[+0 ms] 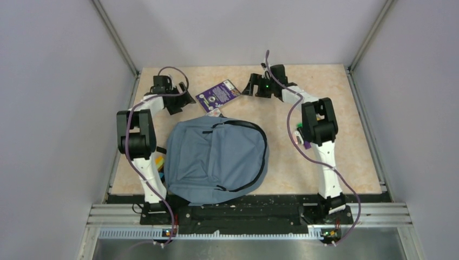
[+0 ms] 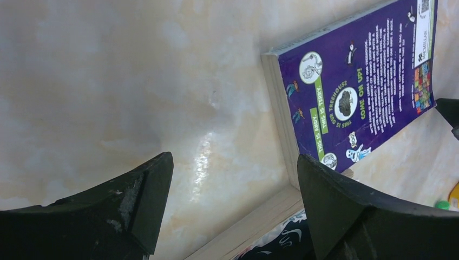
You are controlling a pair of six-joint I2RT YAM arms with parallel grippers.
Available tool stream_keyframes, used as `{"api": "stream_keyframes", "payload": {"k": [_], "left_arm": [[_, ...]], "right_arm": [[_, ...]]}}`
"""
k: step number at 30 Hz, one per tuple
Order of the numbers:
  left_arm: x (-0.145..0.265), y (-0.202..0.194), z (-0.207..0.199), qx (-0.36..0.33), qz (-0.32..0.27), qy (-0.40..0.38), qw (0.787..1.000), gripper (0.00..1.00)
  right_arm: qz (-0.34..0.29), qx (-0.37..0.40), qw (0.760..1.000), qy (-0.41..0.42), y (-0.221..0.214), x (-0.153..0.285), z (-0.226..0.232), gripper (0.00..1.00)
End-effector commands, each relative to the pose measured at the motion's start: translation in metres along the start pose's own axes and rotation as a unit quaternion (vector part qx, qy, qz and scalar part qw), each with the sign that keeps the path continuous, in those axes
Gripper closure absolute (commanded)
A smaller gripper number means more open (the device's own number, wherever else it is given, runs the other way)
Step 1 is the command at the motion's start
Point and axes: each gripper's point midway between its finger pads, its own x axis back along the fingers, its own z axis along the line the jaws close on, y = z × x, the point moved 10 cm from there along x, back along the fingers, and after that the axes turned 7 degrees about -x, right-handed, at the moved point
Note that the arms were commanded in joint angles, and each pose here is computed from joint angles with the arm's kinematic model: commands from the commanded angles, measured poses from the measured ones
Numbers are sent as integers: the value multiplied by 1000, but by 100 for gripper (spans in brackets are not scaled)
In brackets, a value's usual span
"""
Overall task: Pack the student bag
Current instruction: Move the book to the center of the board, then adjust the book at the center of the board.
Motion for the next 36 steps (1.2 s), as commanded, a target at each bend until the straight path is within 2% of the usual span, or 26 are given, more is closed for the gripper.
{"api": "stream_keyframes", "payload": {"k": [1,6,18,21,24,30,32,36], "left_arm": [[-1,-2,-26,-23,-15,-42,999,11],[-12,-25,-56,-45,7,-60,997,11],[-6,-65,-142,-93,8,-135,986,12],[8,-57,-150,-100,-18,-146,984,12],[26,-43,-152,-132,-50,-121,983,11],[40,-5,-147,-161,-117,-90,976,10],[37,11,-143,-178,-134,-92,971,9],[16,43,-129,-174,-124,-75,974,8]], "right_arm": [[40,-38,998,-21,-28,8,-8,7],[18,-33,998,-48,-31,34,-4,7],[-32,-57,995,-70,-43,97,-14,7],[-37,-53,995,-70,-44,107,-13,7],[-42,-40,996,-67,-41,108,-12,7],[-32,-31,998,-54,-20,91,-12,7],[-32,-46,998,-38,-17,83,-10,7],[-43,-80,996,4,-9,69,-8,9]]}}
